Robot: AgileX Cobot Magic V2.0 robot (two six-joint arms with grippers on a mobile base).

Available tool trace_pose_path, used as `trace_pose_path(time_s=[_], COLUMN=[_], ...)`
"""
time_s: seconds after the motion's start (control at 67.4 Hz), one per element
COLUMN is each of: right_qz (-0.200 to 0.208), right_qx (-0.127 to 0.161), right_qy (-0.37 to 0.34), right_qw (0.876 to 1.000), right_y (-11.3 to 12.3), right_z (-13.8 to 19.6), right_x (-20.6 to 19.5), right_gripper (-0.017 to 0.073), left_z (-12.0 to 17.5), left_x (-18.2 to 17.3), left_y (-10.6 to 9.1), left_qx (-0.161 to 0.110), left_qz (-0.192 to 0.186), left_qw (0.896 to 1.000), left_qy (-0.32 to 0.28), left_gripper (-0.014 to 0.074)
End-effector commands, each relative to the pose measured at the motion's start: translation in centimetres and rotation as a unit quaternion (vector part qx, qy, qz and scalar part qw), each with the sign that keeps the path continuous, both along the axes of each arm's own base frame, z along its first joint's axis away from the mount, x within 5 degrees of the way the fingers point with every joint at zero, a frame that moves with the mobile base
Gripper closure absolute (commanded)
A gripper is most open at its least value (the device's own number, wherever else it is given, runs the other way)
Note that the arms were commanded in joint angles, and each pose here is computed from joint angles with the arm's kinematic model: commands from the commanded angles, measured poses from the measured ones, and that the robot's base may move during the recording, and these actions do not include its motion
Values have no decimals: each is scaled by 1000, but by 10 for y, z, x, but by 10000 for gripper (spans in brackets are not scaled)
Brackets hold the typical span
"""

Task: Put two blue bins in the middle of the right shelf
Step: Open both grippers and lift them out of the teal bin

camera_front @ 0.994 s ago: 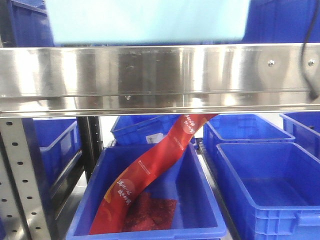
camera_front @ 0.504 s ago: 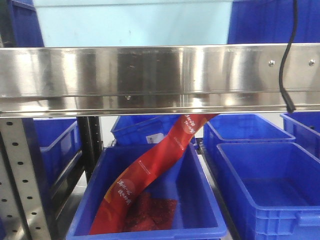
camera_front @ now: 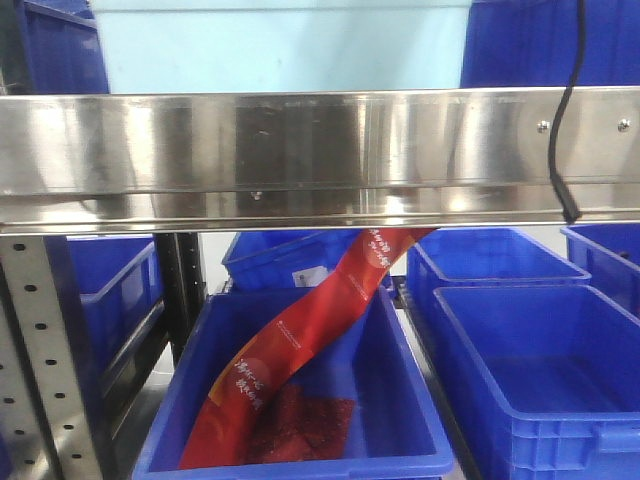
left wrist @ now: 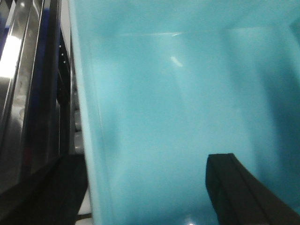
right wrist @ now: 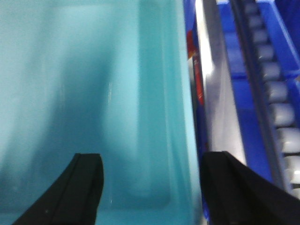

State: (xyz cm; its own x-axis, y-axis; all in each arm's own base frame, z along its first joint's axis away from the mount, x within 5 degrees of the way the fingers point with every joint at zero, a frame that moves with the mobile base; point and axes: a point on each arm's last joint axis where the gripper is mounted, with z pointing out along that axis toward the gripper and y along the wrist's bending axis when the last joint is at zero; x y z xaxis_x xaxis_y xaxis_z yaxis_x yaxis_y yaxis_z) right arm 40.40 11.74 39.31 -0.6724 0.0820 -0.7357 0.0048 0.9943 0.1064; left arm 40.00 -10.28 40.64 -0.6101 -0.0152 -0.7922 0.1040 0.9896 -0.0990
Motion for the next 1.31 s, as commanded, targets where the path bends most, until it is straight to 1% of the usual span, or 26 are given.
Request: trace_pose_path(time_s=[0.0,0.089,0.133,0.163,0.193,0.208,0.222,0.252,0.267,0.282,0.297,0.311,0.326,0.415,0.46,0.475,0.549,0.608,0.638,0.756,0.771,0.89,1.053,1.098,1.201,1.29], right_qz=[-2,-4,-5,-7,-8,-7,-8,-4,-4,-4,-3,-2,-2,4,8,9,19,28,33,58,61,82,98,100,100,99], right_qx=[-2,1,-1,-2,-5,-6,-9,-16,-17,-18,-21,-24,-25,-30,-30,-30,-26,-22,-21,-7,-7,7,17,17,18,20], right_qy=[-33,-41,-43,-40,-41,-40,-40,-35,-33,-31,-28,-26,-24,-27,-34,-34,-59,-79,-84,-142,-142,-187,-209,-206,-213,-229], right_qw=[999,999,999,999,999,999,999,999,999,999,999,999,999,999,999,999,998,996,996,988,988,979,973,973,972,968], right_y=[-5,-10,-12,-13,-14,-14,-15,-15,-16,-16,-16,-16,-16,-17,-18,-18,-19,-20,-21,-23,-23,-28,-36,-38,-46,-53], right_z=[25,38,43,45,47,47,48,47,47,47,47,46,46,47,47,45,44,39,32,20,14,-2,-28,-35,-38,-36], right_x=[-14,-26,-31,-33,-36,-36,-37,-38,-39,-39,-39,-39,-40,-43,-44,-45,-52,-60,-63,-83,-85,-110,-144,-153,-176,-197], right_gripper=[218,219,230,249,295,319,364,454,513,555,618,660,722,723,725,725,725,725,725,725,725,725,725,725,725,725], left_z=[24,32,36,35,37,37,36,35,35,34,33,33,33,30,28,30,23,22,16,4,5,-10,-33,-38,-47,-47], left_x=[-14,-22,-26,-28,-31,-32,-33,-35,-36,-37,-37,-38,-38,-45,-50,-53,-62,-75,-80,-103,-107,-129,-158,-166,-188,-211], left_y=[1,3,4,5,6,6,6,7,7,7,7,7,7,6,6,7,9,12,13,20,21,27,35,37,43,50], left_qx=[-12,-11,-10,-9,-8,-6,-6,-1,-1,-2,-1,0,1,-13,-26,-33,-43,-51,-53,-61,-63,-71,-81,-84,-88,-92], left_qz=[-3,-1,0,0,1,1,2,1,1,1,0,-3,-5,-12,-16,-18,-20,-21,-22,-23,-24,-25,-27,-27,-28,-28], left_qw=[1000,1000,1000,1000,1000,1000,1000,1000,1000,1000,1000,1000,1000,1000,1000,999,998,996,996,993,991,987,980,977,974,969], left_qy=[-26,-20,-13,-6,-3,3,8,21,24,27,28,28,28,12,0,-10,-33,-66,-71,-103,-113,-142,-180,-192,-209,-226], left_gripper=[181,235,296,353,407,452,483,585,638,675,704,703,704,704,704,704,704,704,704,704,704,704,704,704,704,704])
